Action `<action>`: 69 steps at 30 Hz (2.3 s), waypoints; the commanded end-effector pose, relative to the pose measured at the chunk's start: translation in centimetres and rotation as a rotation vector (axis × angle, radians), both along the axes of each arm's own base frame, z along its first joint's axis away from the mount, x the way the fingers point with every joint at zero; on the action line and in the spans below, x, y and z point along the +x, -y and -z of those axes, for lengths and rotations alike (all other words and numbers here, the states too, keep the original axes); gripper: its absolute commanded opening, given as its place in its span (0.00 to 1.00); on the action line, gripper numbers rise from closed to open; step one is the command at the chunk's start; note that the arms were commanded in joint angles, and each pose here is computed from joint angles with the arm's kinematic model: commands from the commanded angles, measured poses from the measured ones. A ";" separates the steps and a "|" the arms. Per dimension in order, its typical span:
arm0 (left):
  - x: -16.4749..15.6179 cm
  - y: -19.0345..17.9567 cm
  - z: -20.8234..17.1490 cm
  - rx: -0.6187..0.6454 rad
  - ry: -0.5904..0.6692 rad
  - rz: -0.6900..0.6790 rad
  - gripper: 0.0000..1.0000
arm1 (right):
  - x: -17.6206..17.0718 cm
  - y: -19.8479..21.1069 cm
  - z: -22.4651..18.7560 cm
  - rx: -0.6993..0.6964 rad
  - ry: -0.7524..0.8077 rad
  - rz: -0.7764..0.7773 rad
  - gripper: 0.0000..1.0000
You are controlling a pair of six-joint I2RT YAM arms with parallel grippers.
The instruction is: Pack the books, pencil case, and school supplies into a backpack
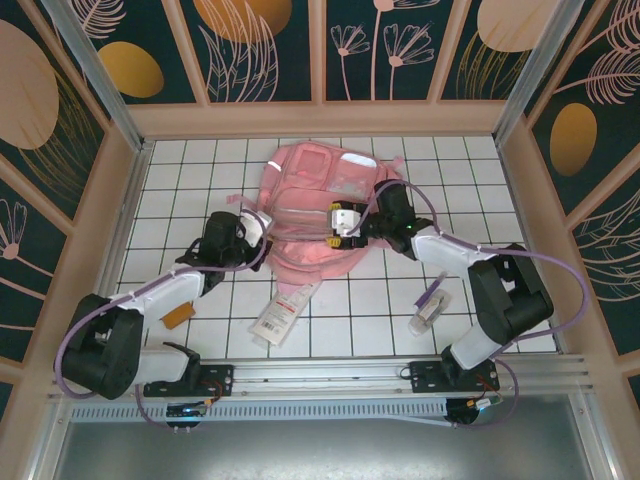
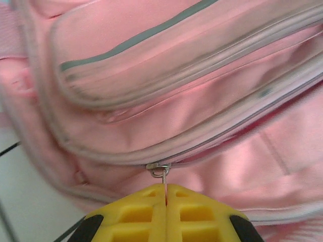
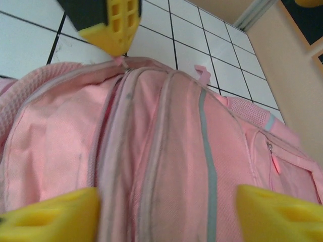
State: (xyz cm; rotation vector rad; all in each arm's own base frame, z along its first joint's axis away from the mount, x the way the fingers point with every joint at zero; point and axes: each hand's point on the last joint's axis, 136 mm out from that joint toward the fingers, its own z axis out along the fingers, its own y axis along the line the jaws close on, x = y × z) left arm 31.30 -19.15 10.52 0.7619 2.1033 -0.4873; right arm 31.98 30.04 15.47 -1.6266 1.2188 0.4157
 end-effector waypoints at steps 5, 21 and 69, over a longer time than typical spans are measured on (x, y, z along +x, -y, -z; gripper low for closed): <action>-3.1 5.4 -7.2 -0.265 0.101 0.240 0.00 | 0.0 -3.8 0.2 0.020 -0.048 0.051 0.95; -1.1 1.0 -4.2 -0.076 0.065 0.134 0.21 | -0.4 -2.4 1.3 -0.066 -0.026 -0.033 0.00; -0.9 3.5 -3.6 -0.143 0.086 0.433 0.03 | -1.3 0.1 -1.3 -0.007 0.063 -0.086 0.00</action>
